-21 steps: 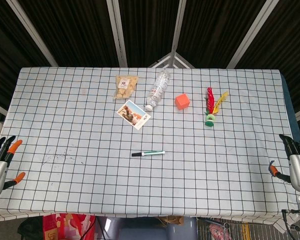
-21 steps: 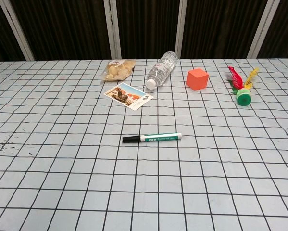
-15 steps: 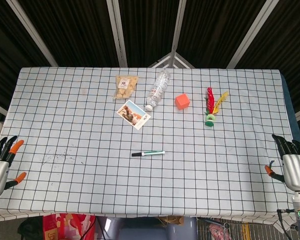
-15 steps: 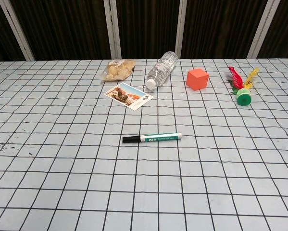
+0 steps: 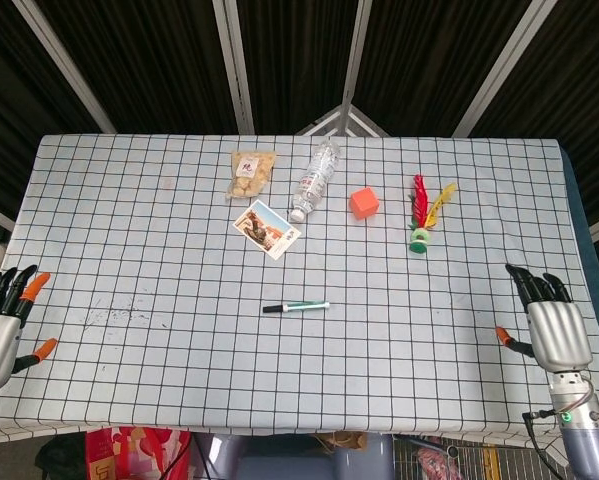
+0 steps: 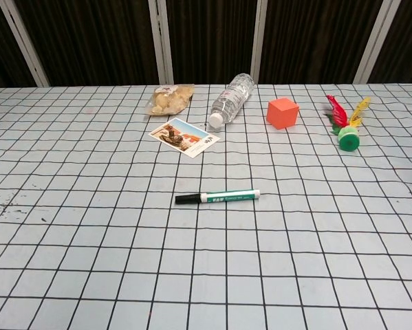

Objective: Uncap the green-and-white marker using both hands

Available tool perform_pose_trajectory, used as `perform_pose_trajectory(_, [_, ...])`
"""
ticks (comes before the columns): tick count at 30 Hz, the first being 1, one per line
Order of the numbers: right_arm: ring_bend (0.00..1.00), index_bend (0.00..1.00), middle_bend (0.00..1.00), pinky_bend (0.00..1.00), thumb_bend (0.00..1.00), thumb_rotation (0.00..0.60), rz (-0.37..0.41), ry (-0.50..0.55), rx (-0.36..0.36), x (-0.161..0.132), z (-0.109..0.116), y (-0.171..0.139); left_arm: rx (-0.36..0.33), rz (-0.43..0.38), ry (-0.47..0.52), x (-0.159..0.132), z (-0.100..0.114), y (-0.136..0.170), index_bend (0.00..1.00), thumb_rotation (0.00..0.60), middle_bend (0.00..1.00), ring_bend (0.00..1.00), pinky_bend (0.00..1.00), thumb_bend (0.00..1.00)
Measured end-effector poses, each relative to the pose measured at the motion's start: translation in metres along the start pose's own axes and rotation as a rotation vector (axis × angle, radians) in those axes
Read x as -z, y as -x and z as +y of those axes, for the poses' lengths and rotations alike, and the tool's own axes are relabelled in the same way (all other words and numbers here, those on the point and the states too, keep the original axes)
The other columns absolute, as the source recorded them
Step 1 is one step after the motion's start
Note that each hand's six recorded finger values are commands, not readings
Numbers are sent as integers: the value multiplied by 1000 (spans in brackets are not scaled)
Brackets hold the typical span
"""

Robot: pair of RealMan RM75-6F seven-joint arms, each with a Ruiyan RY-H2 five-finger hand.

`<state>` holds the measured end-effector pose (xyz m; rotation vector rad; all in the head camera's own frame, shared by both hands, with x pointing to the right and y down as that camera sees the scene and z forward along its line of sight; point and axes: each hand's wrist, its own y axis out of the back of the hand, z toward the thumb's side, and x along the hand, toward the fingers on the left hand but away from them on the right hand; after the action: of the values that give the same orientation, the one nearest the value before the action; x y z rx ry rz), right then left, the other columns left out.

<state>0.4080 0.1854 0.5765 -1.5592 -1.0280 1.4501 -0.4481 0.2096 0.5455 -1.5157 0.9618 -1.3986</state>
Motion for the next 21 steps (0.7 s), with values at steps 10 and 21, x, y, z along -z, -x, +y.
perform_pose_trajectory(10, [241, 299, 212, 141, 219, 600, 130, 37, -29, -72, -13, 31, 1, 2, -9, -2, -5, -4, 106, 600, 42, 0, 0, 256])
perform_pose_trajectory(21, [260, 326, 315, 141, 219, 600, 296, 69, -76, -205, -53, 73, 5, 8, -24, 0, -8, -8, 106, 600, 43, 0, 0, 257])
